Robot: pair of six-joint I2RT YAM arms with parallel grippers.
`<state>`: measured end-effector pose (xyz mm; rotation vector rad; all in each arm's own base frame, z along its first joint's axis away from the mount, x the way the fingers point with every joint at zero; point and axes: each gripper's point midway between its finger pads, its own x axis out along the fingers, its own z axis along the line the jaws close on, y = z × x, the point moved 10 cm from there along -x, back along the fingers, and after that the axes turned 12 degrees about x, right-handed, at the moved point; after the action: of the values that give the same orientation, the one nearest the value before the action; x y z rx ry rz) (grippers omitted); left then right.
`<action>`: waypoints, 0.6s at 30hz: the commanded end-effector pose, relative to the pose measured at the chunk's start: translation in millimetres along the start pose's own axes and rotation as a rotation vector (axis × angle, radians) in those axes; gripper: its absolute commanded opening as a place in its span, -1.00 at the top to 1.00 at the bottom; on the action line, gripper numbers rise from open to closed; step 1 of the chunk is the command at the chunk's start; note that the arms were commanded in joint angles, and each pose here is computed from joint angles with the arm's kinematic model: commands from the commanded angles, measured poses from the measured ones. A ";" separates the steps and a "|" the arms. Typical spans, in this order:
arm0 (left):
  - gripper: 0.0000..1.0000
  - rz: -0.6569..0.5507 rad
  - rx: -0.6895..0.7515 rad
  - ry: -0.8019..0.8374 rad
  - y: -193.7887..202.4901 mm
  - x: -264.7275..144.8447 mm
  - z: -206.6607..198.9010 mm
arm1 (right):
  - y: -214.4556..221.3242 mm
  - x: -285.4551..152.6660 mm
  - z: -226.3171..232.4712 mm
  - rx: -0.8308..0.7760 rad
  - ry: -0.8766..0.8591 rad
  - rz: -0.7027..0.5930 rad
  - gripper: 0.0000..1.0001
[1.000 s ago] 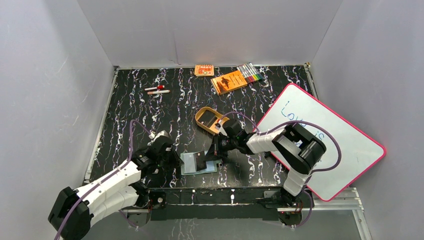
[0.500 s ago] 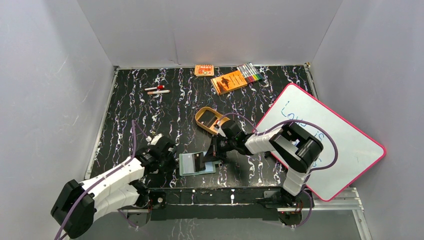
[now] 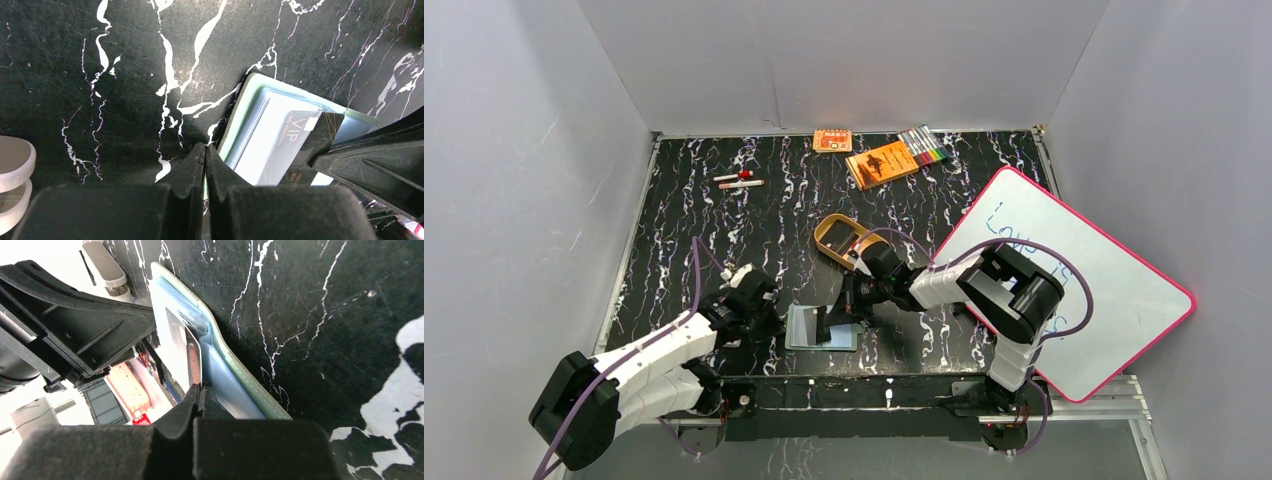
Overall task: Put the credit cards into the card holder
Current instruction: Insert the credit card into the card holder.
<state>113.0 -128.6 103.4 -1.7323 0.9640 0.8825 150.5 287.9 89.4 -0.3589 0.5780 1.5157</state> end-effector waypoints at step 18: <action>1.00 0.040 -0.006 0.018 10.9 6.2 7.0 | 8.1 16.9 17.6 0.058 -0.067 -0.070 1.00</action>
<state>113.5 -131.0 101.9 -1.7669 0.9785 0.8483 145.0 298.1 90.4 -0.2713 0.5851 1.4129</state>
